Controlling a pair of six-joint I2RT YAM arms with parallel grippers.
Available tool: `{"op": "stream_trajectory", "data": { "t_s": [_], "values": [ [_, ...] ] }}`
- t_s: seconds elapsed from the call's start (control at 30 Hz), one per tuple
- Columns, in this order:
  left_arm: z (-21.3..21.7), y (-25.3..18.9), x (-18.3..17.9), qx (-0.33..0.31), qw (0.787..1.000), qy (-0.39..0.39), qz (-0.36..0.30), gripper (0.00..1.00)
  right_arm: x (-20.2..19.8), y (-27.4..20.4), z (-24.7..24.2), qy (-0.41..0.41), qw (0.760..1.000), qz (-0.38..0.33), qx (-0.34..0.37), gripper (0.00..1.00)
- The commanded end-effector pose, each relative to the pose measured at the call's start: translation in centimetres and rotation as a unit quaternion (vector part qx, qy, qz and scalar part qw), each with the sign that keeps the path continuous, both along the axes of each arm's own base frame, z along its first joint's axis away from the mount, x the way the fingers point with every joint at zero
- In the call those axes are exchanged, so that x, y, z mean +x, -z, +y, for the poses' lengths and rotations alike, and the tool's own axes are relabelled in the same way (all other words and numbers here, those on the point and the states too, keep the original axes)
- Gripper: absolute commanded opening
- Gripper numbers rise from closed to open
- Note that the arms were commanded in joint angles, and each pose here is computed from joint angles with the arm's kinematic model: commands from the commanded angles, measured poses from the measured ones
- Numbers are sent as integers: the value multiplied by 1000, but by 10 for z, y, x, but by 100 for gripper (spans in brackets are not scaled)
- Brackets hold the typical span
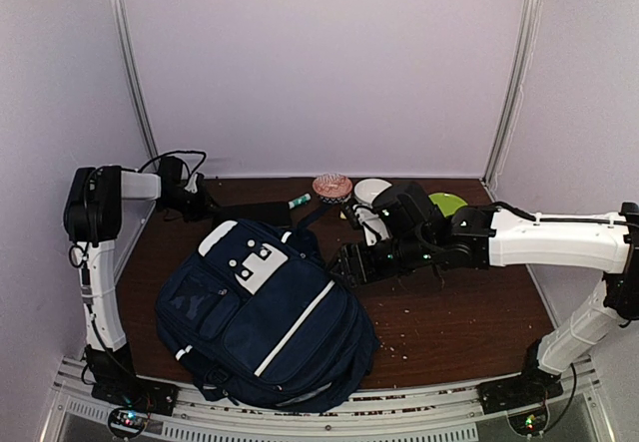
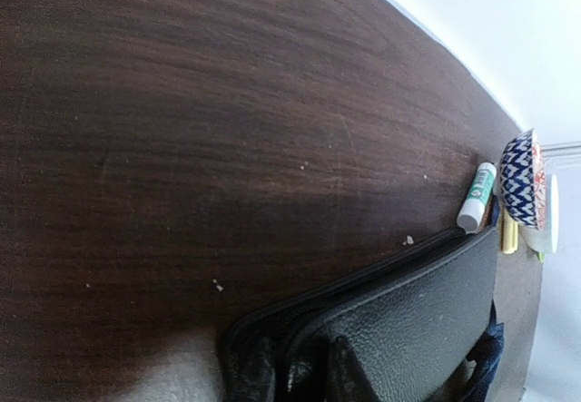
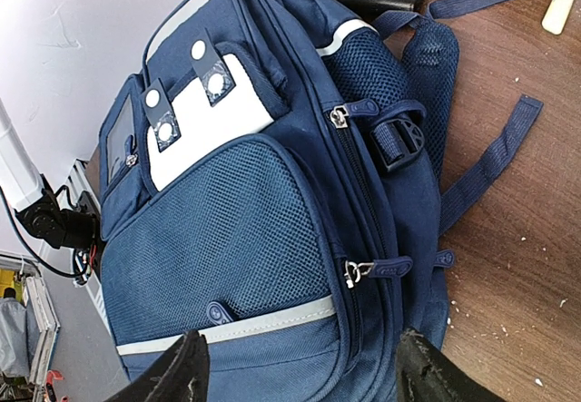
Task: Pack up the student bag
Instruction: Pick up the personal item from the center of the board.
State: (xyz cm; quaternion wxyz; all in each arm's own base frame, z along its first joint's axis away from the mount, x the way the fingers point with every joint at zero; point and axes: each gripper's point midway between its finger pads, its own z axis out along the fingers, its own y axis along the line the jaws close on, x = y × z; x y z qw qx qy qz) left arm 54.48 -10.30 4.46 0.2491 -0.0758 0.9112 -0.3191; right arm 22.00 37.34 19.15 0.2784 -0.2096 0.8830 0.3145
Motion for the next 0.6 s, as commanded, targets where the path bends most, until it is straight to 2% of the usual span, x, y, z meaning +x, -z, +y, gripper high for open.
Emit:
{"op": "stream_trajectory", "data": {
  "t_s": [0.0,0.1,0.3,0.57],
  "values": [
    [-9,-13,-5,-13,1000,14,-19,18,4,-11,2,3,1000,-12,15,70],
    [-10,-24,-5,-20,999,16,-33,0,4,-12,2,3,1000,-12,15,70],
    [-10,-77,-13,-26,996,8,-82,0,4,-20,-1,4,1000,-21,19,69],
    [-1,-152,-49,-12,990,-16,-143,0,4,-30,-2,5,999,-32,32,69]
  ]
}}
